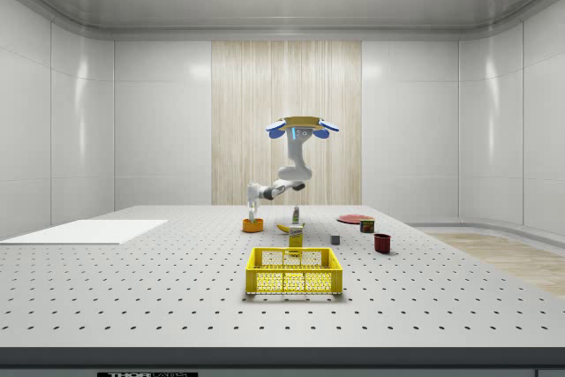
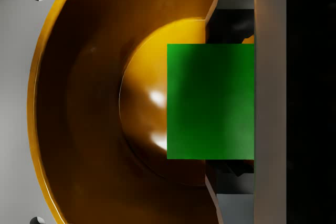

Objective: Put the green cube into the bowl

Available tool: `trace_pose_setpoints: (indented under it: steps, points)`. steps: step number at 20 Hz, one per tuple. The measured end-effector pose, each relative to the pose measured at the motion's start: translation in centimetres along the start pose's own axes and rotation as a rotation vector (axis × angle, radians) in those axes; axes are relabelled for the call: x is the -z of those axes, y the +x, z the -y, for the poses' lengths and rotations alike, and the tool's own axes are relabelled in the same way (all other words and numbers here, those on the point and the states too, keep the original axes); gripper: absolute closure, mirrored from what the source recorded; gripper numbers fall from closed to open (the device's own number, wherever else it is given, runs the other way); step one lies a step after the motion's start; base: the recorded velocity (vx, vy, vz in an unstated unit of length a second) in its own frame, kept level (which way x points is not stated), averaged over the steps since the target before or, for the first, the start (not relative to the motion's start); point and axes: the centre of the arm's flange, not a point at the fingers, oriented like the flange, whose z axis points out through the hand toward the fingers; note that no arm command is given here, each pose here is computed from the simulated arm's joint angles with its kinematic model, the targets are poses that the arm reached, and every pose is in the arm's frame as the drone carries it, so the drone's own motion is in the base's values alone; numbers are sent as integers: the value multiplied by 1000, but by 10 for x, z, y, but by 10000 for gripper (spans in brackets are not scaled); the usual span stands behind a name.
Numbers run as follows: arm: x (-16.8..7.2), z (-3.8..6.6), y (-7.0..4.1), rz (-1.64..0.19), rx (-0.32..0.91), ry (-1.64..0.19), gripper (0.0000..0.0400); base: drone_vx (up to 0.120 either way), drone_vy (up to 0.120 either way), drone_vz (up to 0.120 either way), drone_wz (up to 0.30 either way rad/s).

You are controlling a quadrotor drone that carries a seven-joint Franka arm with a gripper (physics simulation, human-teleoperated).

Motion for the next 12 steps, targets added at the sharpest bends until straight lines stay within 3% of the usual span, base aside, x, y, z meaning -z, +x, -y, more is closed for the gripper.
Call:
trace_pose_setpoints:
  steps: [5,12]
  points:
    - [6,0,0,-1,-2,0,22,0,0,0,0]
    - [19,1,-1,-1,-3,0,4,0,0,0,0]
